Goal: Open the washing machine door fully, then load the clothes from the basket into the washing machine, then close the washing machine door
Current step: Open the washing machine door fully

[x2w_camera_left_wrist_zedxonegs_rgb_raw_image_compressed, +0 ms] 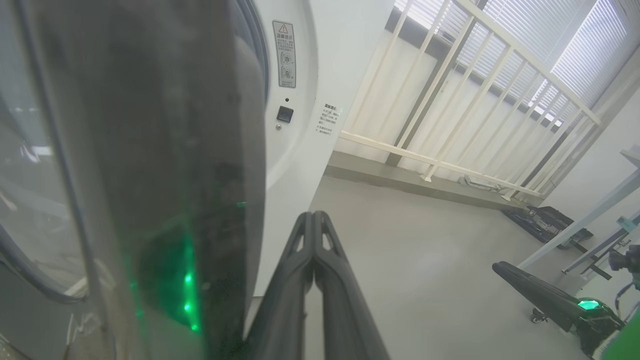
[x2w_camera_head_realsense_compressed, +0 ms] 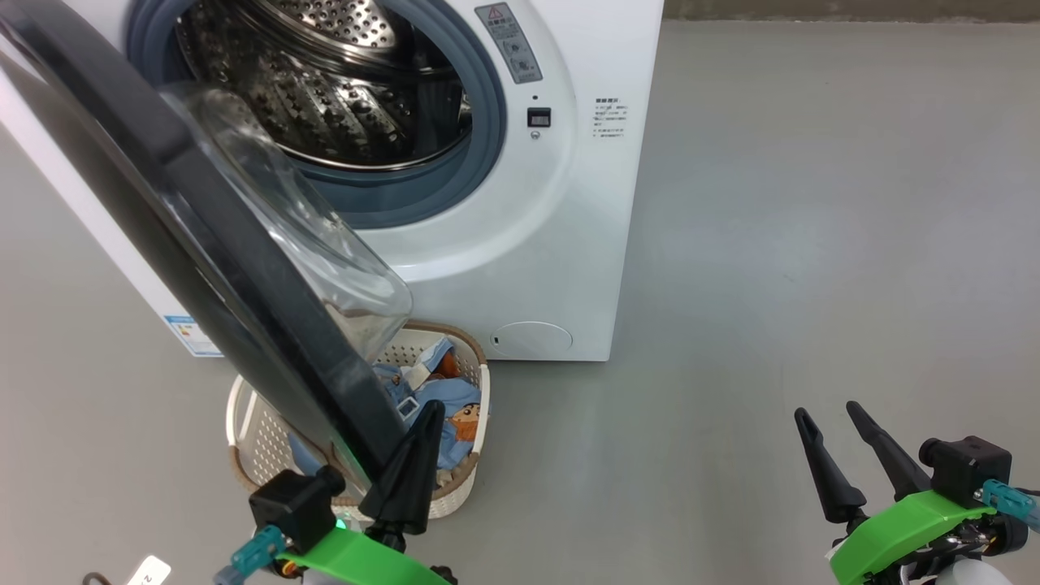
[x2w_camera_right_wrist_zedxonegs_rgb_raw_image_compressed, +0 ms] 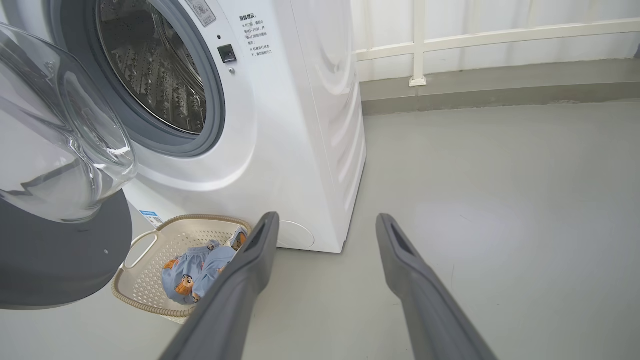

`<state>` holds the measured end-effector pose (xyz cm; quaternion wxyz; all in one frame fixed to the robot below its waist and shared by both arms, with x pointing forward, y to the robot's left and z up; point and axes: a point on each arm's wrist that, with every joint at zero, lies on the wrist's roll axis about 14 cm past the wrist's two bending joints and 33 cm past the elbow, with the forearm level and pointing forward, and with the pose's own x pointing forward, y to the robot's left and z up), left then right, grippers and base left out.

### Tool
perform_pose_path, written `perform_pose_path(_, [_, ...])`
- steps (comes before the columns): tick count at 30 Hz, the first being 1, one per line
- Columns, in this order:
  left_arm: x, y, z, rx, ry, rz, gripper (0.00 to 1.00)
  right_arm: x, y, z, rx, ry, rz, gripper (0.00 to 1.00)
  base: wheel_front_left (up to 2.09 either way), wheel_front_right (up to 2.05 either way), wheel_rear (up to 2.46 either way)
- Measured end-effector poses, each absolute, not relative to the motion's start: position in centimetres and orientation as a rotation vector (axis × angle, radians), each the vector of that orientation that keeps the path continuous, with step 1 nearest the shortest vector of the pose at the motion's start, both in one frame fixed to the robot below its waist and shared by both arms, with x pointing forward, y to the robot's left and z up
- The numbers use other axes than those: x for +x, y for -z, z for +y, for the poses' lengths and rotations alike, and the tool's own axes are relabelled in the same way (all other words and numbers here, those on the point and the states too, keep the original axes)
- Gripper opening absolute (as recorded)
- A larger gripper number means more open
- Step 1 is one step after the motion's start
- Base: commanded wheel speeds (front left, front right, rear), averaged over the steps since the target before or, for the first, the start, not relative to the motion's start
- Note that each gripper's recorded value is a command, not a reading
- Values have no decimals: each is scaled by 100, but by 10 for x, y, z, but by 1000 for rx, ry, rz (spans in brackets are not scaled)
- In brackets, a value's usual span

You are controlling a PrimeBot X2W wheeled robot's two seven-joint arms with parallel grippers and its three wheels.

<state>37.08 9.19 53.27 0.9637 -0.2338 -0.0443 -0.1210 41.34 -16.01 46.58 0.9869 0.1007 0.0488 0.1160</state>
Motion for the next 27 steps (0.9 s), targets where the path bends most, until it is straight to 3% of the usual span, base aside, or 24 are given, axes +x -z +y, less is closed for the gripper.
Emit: perform_pose_path(27, [358, -527, 139, -482, 90, -112, 0, 437, -472, -133, 180, -312, 76, 100, 0, 0, 0])
